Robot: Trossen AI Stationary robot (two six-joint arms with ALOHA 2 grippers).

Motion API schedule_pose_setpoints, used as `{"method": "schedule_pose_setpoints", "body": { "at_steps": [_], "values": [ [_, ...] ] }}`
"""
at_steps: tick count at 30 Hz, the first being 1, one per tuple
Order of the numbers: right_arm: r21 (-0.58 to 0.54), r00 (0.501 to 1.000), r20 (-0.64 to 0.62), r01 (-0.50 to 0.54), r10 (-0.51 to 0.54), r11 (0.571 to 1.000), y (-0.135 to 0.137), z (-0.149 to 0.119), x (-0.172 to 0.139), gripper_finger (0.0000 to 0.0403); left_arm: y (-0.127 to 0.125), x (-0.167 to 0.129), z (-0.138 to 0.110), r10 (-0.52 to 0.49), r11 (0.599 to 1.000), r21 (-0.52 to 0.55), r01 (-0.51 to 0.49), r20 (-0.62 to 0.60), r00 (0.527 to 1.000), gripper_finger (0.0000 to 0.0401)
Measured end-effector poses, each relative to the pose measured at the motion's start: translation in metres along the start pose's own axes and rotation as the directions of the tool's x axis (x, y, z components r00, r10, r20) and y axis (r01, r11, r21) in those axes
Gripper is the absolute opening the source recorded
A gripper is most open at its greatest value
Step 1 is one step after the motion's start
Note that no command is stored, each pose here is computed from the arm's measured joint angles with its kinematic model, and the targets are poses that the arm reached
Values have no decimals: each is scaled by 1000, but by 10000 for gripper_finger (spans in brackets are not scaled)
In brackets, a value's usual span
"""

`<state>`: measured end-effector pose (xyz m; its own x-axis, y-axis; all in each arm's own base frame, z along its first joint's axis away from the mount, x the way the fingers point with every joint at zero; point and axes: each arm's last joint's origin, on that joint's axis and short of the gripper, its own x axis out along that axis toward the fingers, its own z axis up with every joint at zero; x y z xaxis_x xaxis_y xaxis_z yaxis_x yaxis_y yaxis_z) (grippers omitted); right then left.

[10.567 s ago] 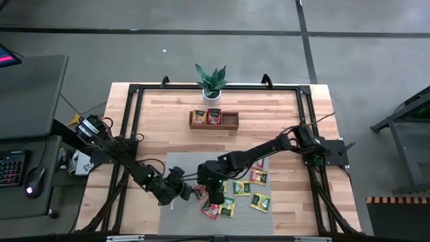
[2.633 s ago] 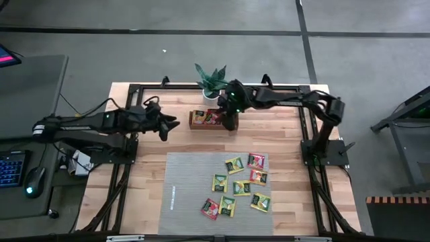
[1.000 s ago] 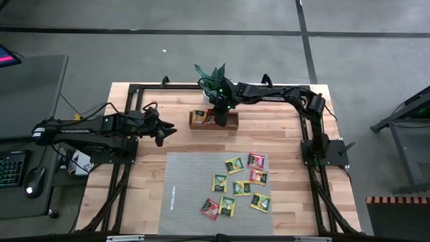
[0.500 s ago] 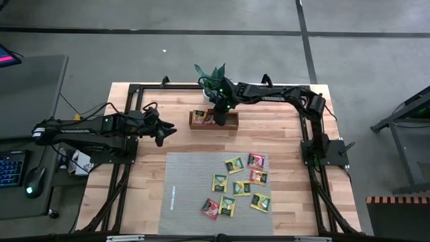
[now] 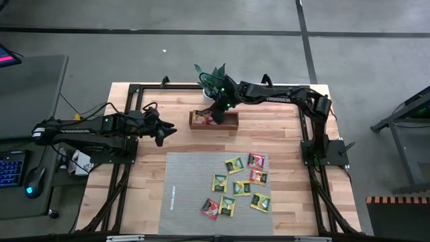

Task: Pick & Place Tea
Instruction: Put the red tea bag into the middle section of the wooden organizer

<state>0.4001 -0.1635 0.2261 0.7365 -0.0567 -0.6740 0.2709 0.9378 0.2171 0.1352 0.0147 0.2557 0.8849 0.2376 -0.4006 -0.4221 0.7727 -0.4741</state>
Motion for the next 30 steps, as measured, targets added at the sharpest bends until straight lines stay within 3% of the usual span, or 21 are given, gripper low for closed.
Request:
{"method": "schedule_pose_setpoints", "body": {
  "at_steps": [9,14,30],
  "values": [
    [79,994,-23,109,-107,991,9,-17,11,0,0,0,0,2,1000,3,-2,2,1000,165],
    [129,993,-14,116,-115,985,7,-27,16,0,0,0,0,-1,1000,6,1,-1,1000,165],
    [261,976,-17,213,-216,942,6,-32,16,0,-1,0,1,-11,1000,5,11,3,1000,165]
  ]
}}
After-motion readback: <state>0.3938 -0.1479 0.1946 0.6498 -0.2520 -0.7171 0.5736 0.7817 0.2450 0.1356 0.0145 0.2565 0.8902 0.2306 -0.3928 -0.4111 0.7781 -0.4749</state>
